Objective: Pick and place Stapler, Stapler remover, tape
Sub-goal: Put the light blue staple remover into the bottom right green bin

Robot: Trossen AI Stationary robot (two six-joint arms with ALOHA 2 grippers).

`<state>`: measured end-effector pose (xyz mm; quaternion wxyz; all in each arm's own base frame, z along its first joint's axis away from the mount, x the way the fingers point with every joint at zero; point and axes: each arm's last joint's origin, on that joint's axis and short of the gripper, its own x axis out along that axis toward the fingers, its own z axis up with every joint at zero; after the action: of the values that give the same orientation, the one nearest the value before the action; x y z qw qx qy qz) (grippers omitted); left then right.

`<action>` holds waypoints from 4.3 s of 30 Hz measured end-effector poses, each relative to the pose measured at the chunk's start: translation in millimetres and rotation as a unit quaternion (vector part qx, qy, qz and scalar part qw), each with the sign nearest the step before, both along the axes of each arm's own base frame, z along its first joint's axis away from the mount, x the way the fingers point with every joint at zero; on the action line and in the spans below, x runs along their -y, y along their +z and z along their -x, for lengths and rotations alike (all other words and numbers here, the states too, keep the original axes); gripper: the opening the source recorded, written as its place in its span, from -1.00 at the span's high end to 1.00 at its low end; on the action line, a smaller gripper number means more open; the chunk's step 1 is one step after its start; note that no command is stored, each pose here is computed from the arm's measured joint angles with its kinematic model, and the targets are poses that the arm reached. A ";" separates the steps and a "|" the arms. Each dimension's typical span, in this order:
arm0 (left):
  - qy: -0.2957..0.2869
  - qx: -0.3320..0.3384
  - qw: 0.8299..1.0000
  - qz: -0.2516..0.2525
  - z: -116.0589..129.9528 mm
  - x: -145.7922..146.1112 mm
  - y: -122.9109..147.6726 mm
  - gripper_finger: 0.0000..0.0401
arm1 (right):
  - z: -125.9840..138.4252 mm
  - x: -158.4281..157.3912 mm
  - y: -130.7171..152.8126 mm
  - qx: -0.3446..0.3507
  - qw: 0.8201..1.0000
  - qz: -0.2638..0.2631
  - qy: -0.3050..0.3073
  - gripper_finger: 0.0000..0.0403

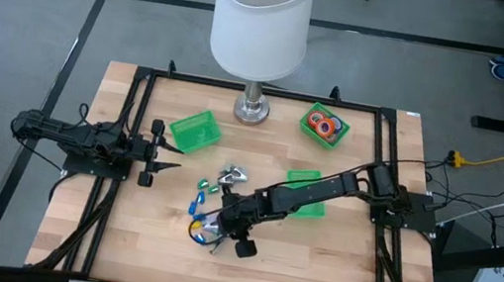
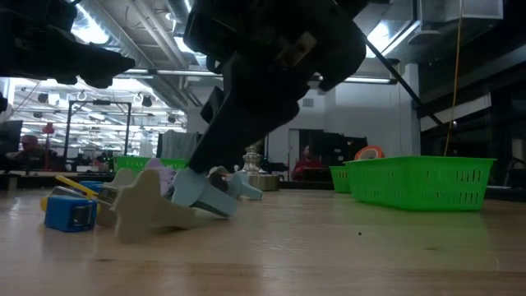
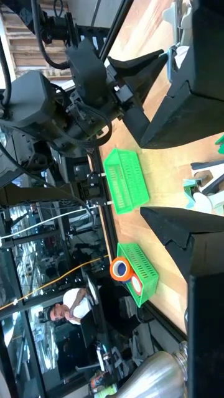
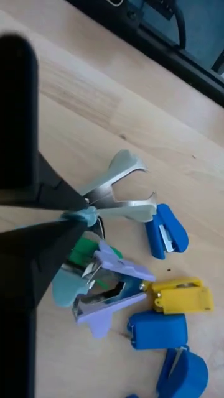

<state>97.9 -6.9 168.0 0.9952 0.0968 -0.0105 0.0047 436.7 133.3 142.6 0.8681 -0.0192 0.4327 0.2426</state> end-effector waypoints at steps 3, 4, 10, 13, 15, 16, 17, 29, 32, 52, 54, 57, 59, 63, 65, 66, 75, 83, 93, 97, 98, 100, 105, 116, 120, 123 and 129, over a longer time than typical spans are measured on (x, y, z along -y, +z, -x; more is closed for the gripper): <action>0.000 0.000 1.000 0.000 0.0 0.0 -0.1 0.22 | -0.1 0.1 1.3 0.000 1.000 0.002 -0.001 0.95; 0.000 0.000 1.000 0.000 0.0 0.0 -0.1 0.22 | 0.2 0.2 1.1 -0.003 1.000 0.001 -0.003 0.95; 0.000 0.000 1.000 0.000 0.0 0.0 -0.1 0.22 | 18.4 9.3 15.4 -0.070 0.996 0.055 -0.021 0.98; 0.000 0.000 1.000 0.000 0.0 0.0 -0.1 0.22 | 32.2 16.0 32.8 -0.112 0.988 0.102 -0.029 0.99; 0.000 0.000 1.000 0.000 0.0 0.0 0.0 0.22 | 36.8 19.3 48.2 -0.120 0.985 0.118 -0.036 0.99; 0.000 0.000 1.000 0.000 0.0 0.0 0.0 0.22 | 38.9 20.6 55.2 -0.126 0.984 0.123 -0.038 0.99; 0.000 0.000 1.000 0.000 0.0 0.0 0.0 0.22 | 40.0 21.0 61.7 -0.132 0.983 0.125 -0.038 0.99; 0.000 0.000 1.000 0.000 0.0 0.0 -0.1 0.22 | 34.6 20.4 77.6 -0.132 0.990 0.044 0.023 1.00; 0.000 0.000 1.000 0.000 0.0 0.0 0.0 0.22 | 32.0 18.2 77.4 -0.108 0.989 0.097 -0.018 1.00; 0.000 0.000 1.000 0.000 0.0 0.0 0.0 0.22 | 20.2 56.5 86.6 -0.058 0.977 0.165 -0.119 1.00; 0.000 0.000 1.000 0.000 0.0 0.0 -0.1 0.22 | 26.8 62.4 93.8 -0.078 0.976 0.153 -0.134 1.00; 0.000 0.000 1.000 0.000 0.0 0.0 -0.1 0.22 | 37.2 67.4 114.0 -0.075 0.975 0.135 -0.158 1.00; 0.000 0.000 1.000 0.000 0.0 0.0 -0.1 0.22 | 47.5 69.1 131.6 -0.068 0.975 0.124 -0.169 1.00; 0.000 0.000 1.000 0.000 0.0 0.0 -0.1 0.22 | 75.2 74.3 155.8 -0.105 0.967 0.118 -0.200 1.00; 0.000 0.000 1.000 0.000 0.0 0.0 -0.1 0.22 | 91.8 77.5 166.2 -0.132 0.959 0.124 -0.217 1.00; 0.000 0.000 1.000 0.000 0.0 0.0 0.0 0.22 | 99.9 79.2 171.1 -0.144 0.955 0.130 -0.225 1.00; 0.000 0.000 1.000 0.000 0.0 0.0 -0.1 0.22 | 166.4 91.0 158.9 -0.189 0.934 0.133 -0.271 1.00; -0.001 0.000 1.000 0.000 0.0 0.0 0.0 0.22 | 188.5 97.7 89.6 -0.143 0.941 0.112 -0.284 1.00; 0.000 0.000 1.000 0.000 0.0 0.0 -0.1 0.22 | 194.4 111.3 57.8 -0.124 0.938 0.100 -0.308 0.85; -0.001 0.000 1.000 0.000 0.0 0.0 0.0 0.22 | 196.2 116.9 56.8 -0.142 0.935 0.091 -0.312 0.71; -0.001 0.000 1.000 0.000 0.0 0.0 -0.2 0.22 | 196.9 118.2 56.5 -0.147 0.934 0.089 -0.314 0.67; -0.001 0.000 1.000 0.000 0.0 0.0 -0.1 0.22 | 197.4 120.6 56.2 -0.155 0.931 0.080 -0.321 0.56; -0.001 0.000 1.000 0.000 0.0 0.0 0.0 0.22 | 189.6 124.2 72.3 -0.156 0.924 0.066 -0.342 0.26; -0.001 0.000 1.000 0.000 0.0 0.1 0.0 0.22 | 126.0 115.0 112.9 -0.168 0.929 0.086 -0.319 0.09; -0.001 0.000 1.000 0.000 0.0 0.1 0.0 0.22 | 95.0 104.3 113.2 -0.151 0.944 0.103 -0.275 0.10; -0.002 0.000 1.000 0.000 0.0 0.1 -0.2 0.22 | 72.4 98.9 107.1 -0.137 0.953 0.115 -0.245 0.11; -0.002 0.000 1.000 0.000 0.0 0.1 -0.1 0.22 | 35.2 95.2 80.6 -0.090 0.968 0.144 -0.184 0.11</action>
<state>97.9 -7.0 168.0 0.9952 0.0969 -0.0104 0.0031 401.5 38.1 223.1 0.8434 -0.0420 0.5354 0.0149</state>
